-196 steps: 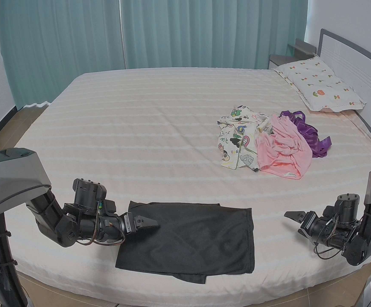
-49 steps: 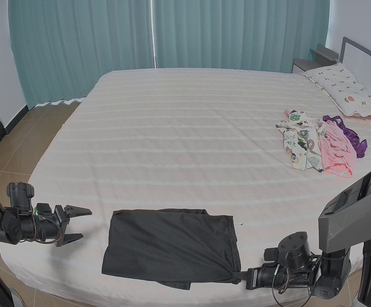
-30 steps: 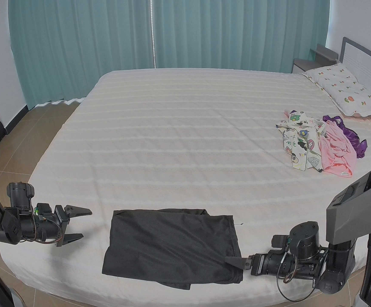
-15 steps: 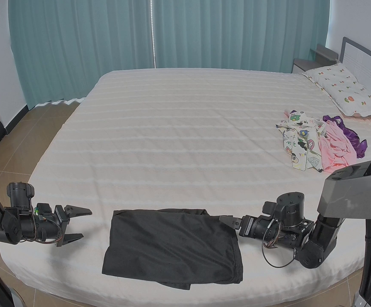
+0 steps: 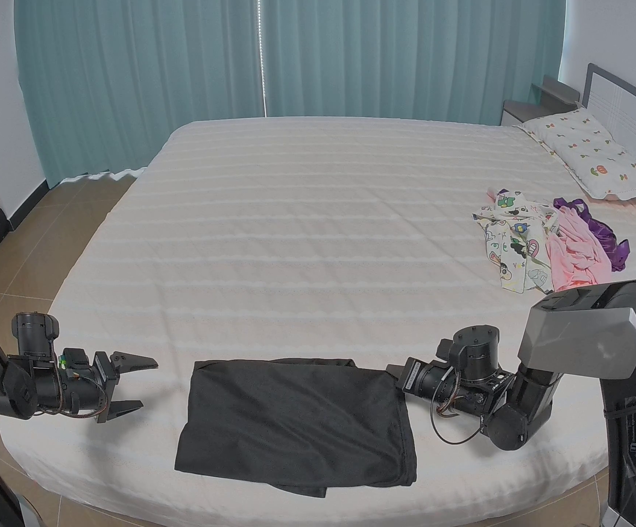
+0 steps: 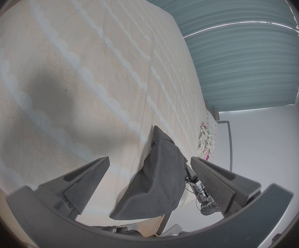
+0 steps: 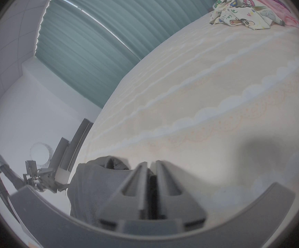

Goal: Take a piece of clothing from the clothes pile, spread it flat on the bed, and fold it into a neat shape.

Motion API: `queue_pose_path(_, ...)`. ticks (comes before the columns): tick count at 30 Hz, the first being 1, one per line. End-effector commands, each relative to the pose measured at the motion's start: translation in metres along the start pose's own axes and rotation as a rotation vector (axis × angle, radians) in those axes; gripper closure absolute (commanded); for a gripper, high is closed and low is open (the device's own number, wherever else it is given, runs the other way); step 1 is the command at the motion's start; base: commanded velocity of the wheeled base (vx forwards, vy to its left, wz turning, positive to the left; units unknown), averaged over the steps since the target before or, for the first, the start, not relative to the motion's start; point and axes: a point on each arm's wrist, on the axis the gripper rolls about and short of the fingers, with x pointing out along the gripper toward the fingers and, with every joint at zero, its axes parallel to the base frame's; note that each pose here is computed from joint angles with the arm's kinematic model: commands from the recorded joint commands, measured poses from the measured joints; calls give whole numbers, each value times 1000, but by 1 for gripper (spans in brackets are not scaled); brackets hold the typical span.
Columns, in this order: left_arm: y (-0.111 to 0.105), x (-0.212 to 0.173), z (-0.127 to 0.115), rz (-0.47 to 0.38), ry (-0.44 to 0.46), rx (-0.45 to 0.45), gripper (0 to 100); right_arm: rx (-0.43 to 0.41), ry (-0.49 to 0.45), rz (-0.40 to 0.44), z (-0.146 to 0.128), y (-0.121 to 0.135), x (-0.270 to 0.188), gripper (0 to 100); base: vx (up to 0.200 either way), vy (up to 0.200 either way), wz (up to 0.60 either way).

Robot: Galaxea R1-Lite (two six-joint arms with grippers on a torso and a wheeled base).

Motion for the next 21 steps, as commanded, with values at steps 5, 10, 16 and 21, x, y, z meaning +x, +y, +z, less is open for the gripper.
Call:
queue_pose_path(5, 0, 1, 0, 1, 3, -2, 0, 56, -69, -25, 10, -4, -2, 100, 0, 0, 0)
queue_pose_path(10, 1, 1, -1, 2, 4, -3, 0, 76, -75, -19, 10, -4, -4, 100, 0, 0, 0)
queue_pose_path(16, 1, 1, -1, 2, 4, -5, 0, 71, -55, -32, 5, -5, -4, 0, 0, 0, 0)
queue_pose_path(21, 0, 0, 0, -1, 2, -5, 0, 79, -102, -41, 21, -6, -20, 0, 0, 0, 0)
